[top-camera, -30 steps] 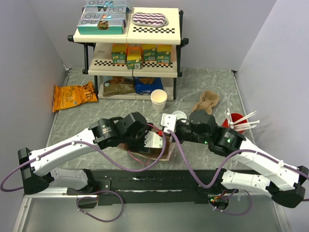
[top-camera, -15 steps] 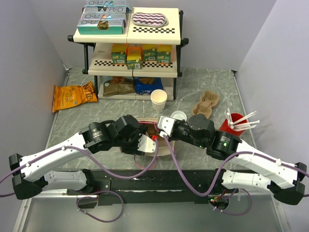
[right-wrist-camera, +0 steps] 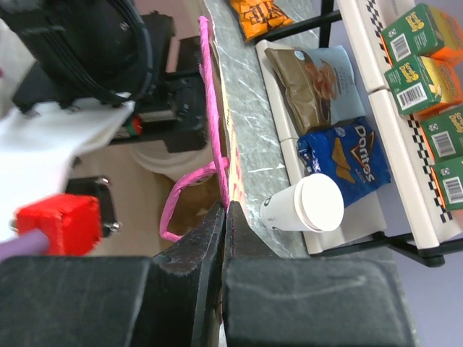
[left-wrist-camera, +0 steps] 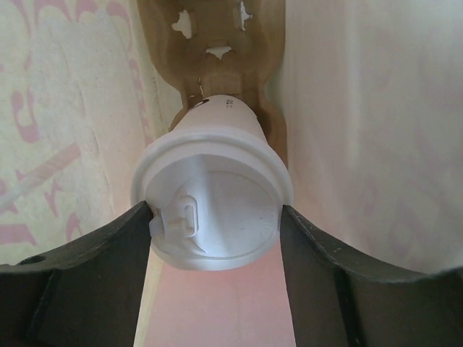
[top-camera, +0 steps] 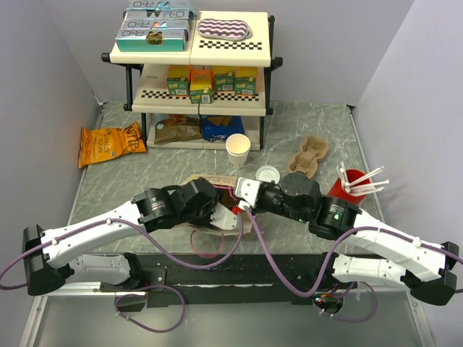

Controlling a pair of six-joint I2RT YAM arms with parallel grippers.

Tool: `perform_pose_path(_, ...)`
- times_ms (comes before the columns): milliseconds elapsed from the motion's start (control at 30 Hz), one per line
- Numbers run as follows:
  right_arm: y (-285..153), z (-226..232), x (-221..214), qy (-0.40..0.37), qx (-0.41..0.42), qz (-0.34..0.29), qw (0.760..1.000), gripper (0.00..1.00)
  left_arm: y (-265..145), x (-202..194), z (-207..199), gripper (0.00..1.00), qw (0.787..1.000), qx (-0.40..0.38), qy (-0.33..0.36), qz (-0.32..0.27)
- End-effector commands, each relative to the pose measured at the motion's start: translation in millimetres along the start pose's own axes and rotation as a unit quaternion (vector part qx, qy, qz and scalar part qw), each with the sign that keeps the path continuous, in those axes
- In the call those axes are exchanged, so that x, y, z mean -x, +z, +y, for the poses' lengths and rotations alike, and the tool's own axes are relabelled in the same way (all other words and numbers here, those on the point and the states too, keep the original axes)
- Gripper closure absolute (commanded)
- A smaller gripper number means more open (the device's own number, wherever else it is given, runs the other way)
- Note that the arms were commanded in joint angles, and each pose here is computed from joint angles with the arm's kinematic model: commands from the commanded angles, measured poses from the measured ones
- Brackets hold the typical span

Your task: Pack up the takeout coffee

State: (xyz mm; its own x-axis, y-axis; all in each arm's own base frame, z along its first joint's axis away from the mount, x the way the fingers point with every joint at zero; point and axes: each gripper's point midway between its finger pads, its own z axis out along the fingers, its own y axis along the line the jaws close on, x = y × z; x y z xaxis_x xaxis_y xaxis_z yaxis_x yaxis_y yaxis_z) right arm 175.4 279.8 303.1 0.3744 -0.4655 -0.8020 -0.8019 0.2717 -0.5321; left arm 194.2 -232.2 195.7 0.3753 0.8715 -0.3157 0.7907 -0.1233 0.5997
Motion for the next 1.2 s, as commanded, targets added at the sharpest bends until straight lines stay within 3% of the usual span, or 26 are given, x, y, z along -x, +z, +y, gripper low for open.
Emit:
perform_pose_path(0, -3, 1, 20, -0.002, 0.003, -0.042, 0.999, 1.00, -1, -3, 19, 0.99, 0.999, 0.042, 0.022, 0.023)
perform_pose_path(433, 0, 6, 15, 0.008, 0.007, -0.032, 0.999, 1.00, -9, -15, 23, 0.99, 0.996, 0.040, 0.053, 0.066)
perform_pose_path(733, 3, 5, 13, 0.022, 0.007, -0.028, 0.999, 1.00, -20, -15, 21, 0.99, 0.997, 0.033, 0.034, 0.058)
perform_pose_path(867, 6, 7, 9, 0.033, 0.012, -0.019, 0.999, 1.00, -28, -5, 16, 0.99, 0.999, 0.022, 0.011, 0.022)
perform_pose_path(1000, 6, 8, 11, 0.037, 0.013, -0.023, 0.999, 1.00, -21, -21, 7, 0.99, 0.998, 0.017, 0.017, 0.053)
perform_pose_path(1167, 6, 9, 14, 0.043, 0.017, -0.029, 0.999, 1.00, -15, -22, -2, 0.99, 0.999, 0.002, 0.019, 0.050)
